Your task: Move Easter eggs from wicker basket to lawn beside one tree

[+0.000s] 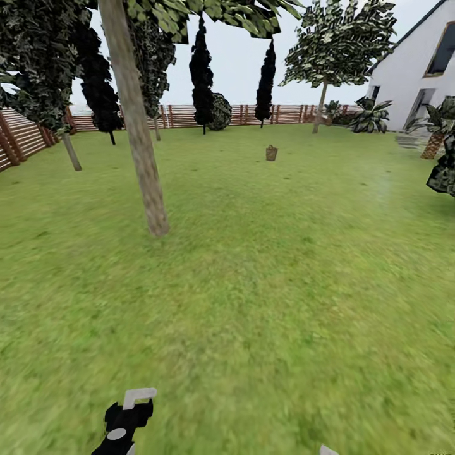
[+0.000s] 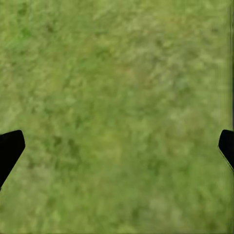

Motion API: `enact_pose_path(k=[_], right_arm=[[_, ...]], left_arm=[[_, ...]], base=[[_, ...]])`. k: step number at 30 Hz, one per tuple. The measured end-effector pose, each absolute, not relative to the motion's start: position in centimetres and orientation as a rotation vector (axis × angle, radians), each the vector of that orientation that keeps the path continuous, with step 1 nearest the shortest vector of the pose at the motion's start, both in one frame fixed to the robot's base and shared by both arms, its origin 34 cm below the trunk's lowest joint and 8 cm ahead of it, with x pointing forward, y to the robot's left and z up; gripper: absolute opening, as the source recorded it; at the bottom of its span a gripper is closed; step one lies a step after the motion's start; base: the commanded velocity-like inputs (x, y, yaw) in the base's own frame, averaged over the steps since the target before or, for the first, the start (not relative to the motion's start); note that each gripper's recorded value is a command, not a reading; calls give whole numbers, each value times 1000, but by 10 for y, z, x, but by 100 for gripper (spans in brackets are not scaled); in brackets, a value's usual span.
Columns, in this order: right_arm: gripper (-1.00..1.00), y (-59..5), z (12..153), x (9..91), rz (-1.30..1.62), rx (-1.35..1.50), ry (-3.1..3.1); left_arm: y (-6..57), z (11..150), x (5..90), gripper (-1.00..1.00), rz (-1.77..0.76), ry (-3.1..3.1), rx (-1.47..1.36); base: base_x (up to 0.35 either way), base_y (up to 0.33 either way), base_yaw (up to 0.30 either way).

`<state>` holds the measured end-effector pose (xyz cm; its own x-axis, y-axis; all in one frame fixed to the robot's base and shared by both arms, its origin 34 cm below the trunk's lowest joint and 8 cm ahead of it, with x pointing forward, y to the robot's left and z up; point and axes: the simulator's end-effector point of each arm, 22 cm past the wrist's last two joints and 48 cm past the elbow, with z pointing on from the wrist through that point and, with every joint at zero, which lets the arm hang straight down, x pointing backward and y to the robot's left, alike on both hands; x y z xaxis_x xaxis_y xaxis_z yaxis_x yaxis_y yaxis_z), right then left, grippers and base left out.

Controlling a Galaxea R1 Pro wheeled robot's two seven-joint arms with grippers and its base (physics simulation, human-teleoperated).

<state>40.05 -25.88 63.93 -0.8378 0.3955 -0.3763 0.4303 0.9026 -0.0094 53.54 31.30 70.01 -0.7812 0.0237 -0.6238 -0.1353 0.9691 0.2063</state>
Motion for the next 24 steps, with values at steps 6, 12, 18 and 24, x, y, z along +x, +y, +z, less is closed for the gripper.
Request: enact_pose_path(k=[6,12,18,24], right_arm=[[100,-259,639,401,-132,605,2697],[100,-259,639,401,-132,605,2697],[100,-259,639,401,-132,605,2697],[100,-259,639,401,-132,605,2697]], left_arm=[[313,700,535,100,316,2449,-78],[313,700,535,100,316,2449,-78],[313,700,535,100,316,2449,-78],[313,700,535,100,316,2449,-78]], base=[[310,89,-211],[319,13,-32],[322,3,-2],[322,51,0]])
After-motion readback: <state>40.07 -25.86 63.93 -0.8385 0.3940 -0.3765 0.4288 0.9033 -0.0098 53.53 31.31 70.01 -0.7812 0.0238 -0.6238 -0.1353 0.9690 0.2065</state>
